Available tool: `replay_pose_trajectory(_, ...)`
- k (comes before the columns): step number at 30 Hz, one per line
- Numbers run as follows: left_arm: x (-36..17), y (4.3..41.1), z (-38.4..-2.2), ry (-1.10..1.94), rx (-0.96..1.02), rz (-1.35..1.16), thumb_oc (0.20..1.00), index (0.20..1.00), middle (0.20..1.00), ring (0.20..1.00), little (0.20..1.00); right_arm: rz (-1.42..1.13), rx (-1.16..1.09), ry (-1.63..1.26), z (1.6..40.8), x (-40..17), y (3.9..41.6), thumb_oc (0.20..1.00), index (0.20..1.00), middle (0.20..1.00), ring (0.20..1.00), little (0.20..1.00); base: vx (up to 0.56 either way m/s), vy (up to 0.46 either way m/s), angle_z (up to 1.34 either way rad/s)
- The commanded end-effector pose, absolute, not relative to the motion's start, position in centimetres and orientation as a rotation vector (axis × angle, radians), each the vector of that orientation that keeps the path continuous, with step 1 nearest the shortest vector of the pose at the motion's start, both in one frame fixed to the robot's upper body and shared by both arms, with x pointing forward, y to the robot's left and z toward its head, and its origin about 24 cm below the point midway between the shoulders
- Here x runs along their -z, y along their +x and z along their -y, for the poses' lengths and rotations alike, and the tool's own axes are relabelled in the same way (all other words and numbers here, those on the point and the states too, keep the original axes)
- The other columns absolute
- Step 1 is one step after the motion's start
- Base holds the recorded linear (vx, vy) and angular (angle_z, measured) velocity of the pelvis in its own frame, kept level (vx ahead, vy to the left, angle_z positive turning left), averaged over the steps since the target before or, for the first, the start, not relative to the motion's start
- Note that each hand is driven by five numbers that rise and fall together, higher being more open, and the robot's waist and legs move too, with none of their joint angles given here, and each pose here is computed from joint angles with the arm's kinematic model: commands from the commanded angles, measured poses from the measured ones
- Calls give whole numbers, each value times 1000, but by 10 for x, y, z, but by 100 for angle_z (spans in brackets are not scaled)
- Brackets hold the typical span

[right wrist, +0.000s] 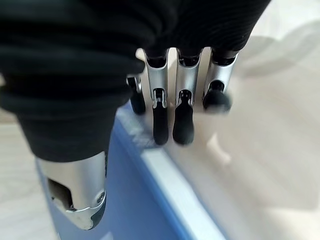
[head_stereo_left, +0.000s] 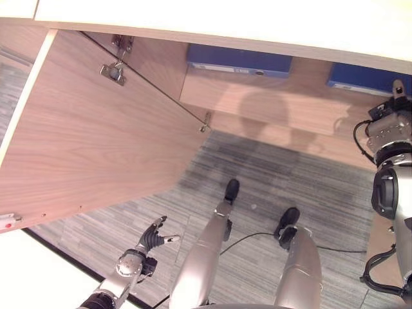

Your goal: Put the empty folder in the office cabinet

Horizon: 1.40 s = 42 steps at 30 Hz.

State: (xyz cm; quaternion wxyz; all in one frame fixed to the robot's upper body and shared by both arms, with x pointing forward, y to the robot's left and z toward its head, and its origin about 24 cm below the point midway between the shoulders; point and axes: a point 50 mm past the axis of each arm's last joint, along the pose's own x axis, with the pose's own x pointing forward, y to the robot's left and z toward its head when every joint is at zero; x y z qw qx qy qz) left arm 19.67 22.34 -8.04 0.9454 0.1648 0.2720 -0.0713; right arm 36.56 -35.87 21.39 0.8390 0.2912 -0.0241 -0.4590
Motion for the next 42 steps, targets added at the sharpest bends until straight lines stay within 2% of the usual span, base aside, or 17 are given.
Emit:
replay_pose_trajectory(1, 76, 197, -246, 350, 94, -559, 1000, 1000, 1000, 1000, 1000, 253, 913, 532, 377, -269, 356, 1000, 1000, 1000, 1000, 1000, 0, 0, 0)
replay_pose_trajectory(8, 75, 191, -251, 351, 134, -574, 1000, 1000, 1000, 1000, 1000, 483, 848, 418, 380, -349, 339, 1000, 1000, 1000, 1000, 1000, 0, 0, 0)
replay_pose_trajectory(11, 74, 190, -251, 351, 156, -575, 1000, 1000, 1000, 1000, 1000, 530, 841, 396, 381, -363, 333, 1000, 1000, 1000, 1000, 1000, 0, 0, 0)
replay_pose_trajectory(19, 71, 195, -249, 349, 180, -563, 1000, 1000, 1000, 1000, 1000, 476, 848, 433, 390, -336, 335, 1000, 1000, 1000, 1000, 1000, 2, -22, 4)
replay_pose_trajectory(25, 72, 197, -249, 326, 146, -563, 1000, 1000, 1000, 1000, 1000, 353, 812, 536, 383, -265, 353, 1000, 1000, 1000, 1000, 1000, -10, -12, 4)
replay_pose_trajectory(28, 73, 197, -251, 292, 108, -562, 1000, 1000, 1000, 1000, 1000, 285, 718, 557, 357, -205, 365, 1000, 1000, 1000, 1000, 1000, -4, -9, -2)
replay_pose_trajectory(29, 76, 195, -253, 270, 80, -575, 1000, 1000, 1000, 1000, 1000, 249, 644, 592, 335, -168, 368, 1000, 1000, 1000, 1000, 1000, -14, -21, -3)
replay_pose_trajectory(31, 80, 189, -254, 262, 72, -595, 1000, 1000, 1000, 1000, 1000, 238, 589, 616, 318, -144, 366, 1000, 1000, 1000, 1000, 1000, -16, 18, -8)
replay_pose_trajectory(33, 91, 176, -258, 230, 28, -650, 1000, 1000, 1000, 1000, 1000, 183, 445, 601, 276, -79, 338, 1000, 1000, 1000, 1000, 1000, -93, 108, -8)
replay_pose_trajectory(34, 93, 173, -262, 217, 2, -662, 1000, 1000, 1000, 1000, 1000, 153, 442, 601, 272, -63, 328, 1000, 1000, 1000, 1000, 1000, -44, 113, -19)
replay_pose_trajectory(37, 113, 141, -270, 180, -72, -782, 1000, 1000, 1000, 1000, 1000, -131, 444, 571, 253, 29, 254, 1000, 1000, 1000, 1000, 1000, 124, 114, -27)
replay_pose_trajectory(40, 116, 134, -272, 170, -85, -804, 1000, 1000, 1000, 1000, 1000, -218, 441, 543, 249, 47, 238, 1000, 1000, 1000, 1000, 1000, 74, 86, -17)
replay_pose_trajectory(42, 121, 124, -275, 167, -113, -843, 1000, 1000, 1000, 1000, 1000, -374, 417, 457, 243, 74, 216, 1000, 1000, 1000, 1000, 1000, 90, 200, 1)
